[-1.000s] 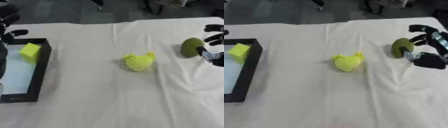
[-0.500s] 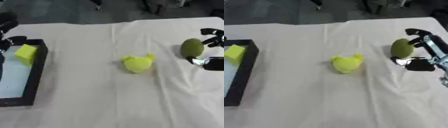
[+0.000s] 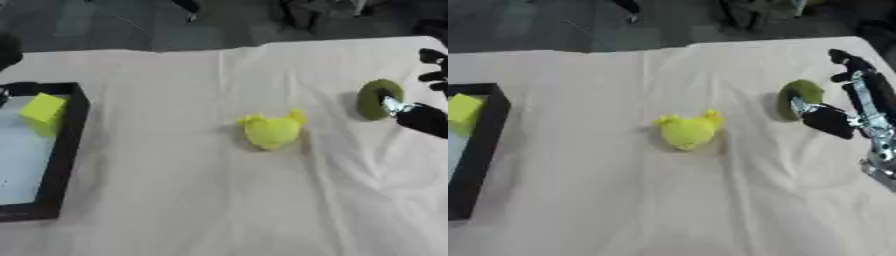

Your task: Pick up the objects with one hand, pass them to the other hand, and then place them into the box on the other side of the table.

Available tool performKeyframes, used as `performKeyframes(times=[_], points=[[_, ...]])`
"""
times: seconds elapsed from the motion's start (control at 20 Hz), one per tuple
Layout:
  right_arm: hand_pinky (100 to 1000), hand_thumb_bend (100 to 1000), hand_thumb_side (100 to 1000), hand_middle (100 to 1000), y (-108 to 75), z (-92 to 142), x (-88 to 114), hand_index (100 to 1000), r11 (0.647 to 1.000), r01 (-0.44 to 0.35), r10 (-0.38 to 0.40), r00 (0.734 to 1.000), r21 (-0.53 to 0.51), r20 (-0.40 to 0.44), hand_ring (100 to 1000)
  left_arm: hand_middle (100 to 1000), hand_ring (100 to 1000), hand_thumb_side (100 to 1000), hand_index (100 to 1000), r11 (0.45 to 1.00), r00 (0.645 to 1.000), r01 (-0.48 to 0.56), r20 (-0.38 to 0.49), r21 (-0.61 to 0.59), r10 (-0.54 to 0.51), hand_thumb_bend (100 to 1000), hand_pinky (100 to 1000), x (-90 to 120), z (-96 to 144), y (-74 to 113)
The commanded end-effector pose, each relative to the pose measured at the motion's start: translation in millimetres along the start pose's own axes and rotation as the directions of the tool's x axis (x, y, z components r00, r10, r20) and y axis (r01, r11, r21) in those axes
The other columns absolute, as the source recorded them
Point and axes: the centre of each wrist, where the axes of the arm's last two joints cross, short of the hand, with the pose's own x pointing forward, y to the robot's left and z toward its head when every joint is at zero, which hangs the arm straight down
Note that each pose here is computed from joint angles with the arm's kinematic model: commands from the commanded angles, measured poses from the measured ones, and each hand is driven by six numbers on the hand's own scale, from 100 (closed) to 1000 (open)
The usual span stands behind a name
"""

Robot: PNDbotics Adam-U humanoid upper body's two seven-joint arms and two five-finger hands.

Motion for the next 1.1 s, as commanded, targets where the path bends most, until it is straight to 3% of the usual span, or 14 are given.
performKeyframes(times=[0.05,0.2,0.55,0.8,1.1], points=[[801,300,433,908,-5.0,-2,5,967,0.998,0.03,-0.031,0.999,-0.056,-0.013,799,802,903,926,810,1.0,0.999,0.013,0.034,-0.005,-0.013,218,740,10,-3,2.2],[800,320,492,905,-4.9,-1,4,968,0.994,0.061,-0.066,0.997,-0.094,-0.051,797,801,903,927,808,1.0,0.999,0.013,0.041,-0.007,-0.013,216,740,13,-4,1.7],[802,347,520,907,-3.5,1,0,972,0.982,0.063,-0.084,0.99,-0.178,-0.111,798,797,902,925,801,1.0,0.998,0.015,0.057,-0.014,-0.014,213,740,18,-6,1.2],[821,398,442,903,-7.6,0,-2,969,0.96,0.016,-0.055,0.99,-0.279,-0.133,798,793,900,927,796,1.0,0.998,0.014,0.062,-0.015,-0.013,210,739,20,-5,1.6],[821,411,360,912,-24.1,-10,-2,972,0.917,-0.034,-0.004,0.995,-0.397,-0.095,804,792,900,930,793,1.0,0.999,0.024,0.043,-0.002,-0.024,208,738,17,-3,5.4]])
